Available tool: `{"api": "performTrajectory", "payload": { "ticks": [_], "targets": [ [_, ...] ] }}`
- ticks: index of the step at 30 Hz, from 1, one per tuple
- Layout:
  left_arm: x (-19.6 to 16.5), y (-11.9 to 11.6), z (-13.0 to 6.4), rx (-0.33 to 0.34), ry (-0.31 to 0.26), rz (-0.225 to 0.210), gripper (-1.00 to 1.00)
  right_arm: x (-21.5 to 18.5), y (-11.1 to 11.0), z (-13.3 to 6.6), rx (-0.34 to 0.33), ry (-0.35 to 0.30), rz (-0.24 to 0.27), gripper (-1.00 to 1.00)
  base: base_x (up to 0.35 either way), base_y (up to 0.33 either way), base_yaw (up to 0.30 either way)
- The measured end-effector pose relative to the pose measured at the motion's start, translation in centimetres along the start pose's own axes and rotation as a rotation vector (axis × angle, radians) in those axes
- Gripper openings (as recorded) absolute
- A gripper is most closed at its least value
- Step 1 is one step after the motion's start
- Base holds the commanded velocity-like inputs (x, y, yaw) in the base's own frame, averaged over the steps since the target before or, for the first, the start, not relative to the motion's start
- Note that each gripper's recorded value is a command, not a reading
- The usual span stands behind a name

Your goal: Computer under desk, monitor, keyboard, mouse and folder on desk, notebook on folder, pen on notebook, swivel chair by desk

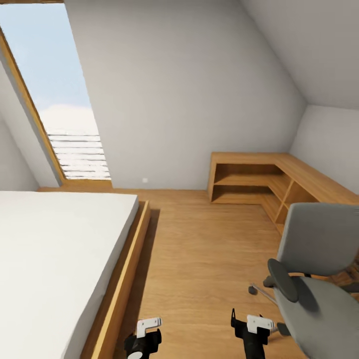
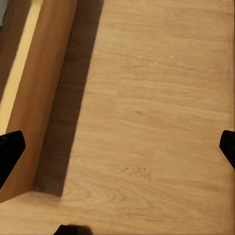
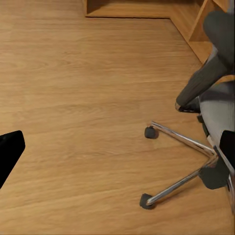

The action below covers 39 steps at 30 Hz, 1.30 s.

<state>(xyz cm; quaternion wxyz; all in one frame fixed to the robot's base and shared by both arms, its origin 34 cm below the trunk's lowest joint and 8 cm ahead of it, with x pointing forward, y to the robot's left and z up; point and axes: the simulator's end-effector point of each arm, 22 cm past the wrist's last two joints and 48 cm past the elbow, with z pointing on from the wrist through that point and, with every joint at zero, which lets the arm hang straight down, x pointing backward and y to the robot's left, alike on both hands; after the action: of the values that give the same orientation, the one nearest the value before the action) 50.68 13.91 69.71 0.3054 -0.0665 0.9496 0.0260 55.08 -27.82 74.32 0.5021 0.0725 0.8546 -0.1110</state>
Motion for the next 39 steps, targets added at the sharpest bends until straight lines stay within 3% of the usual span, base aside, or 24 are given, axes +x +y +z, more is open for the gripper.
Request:
{"api": "performTrajectory", "payload": {
  "ticks": [9, 16, 29, 39],
  "targets": [
    [0.01, 0.0, 0.01, 0.0, 0.0, 0.0, 1.0, 0.02, 0.16, -0.03, -0.002, 0.001, 0.001, 1.0, 0.296, 0.0, -0.287],
    [0.11, 0.02, 0.07, -0.001, 0.003, 0.0, 1.0, 0.14, 0.21, -0.02, -0.002, 0.003, 0.0, 1.0, 0.081, 0.0, -0.209],
    [0.16, 0.03, 0.05, -0.001, 0.003, 0.0, 1.0, 0.19, 0.28, -0.06, -0.003, 0.005, 0.001, 1.0, 0.193, 0.126, -0.025],
    [0.15, 0.03, 0.08, -0.001, 0.004, 0.0, 1.0, 0.2, 0.24, -0.02, -0.002, 0.005, 0.001, 1.0, 0.049, 0.096, -0.001]
  ]
}}
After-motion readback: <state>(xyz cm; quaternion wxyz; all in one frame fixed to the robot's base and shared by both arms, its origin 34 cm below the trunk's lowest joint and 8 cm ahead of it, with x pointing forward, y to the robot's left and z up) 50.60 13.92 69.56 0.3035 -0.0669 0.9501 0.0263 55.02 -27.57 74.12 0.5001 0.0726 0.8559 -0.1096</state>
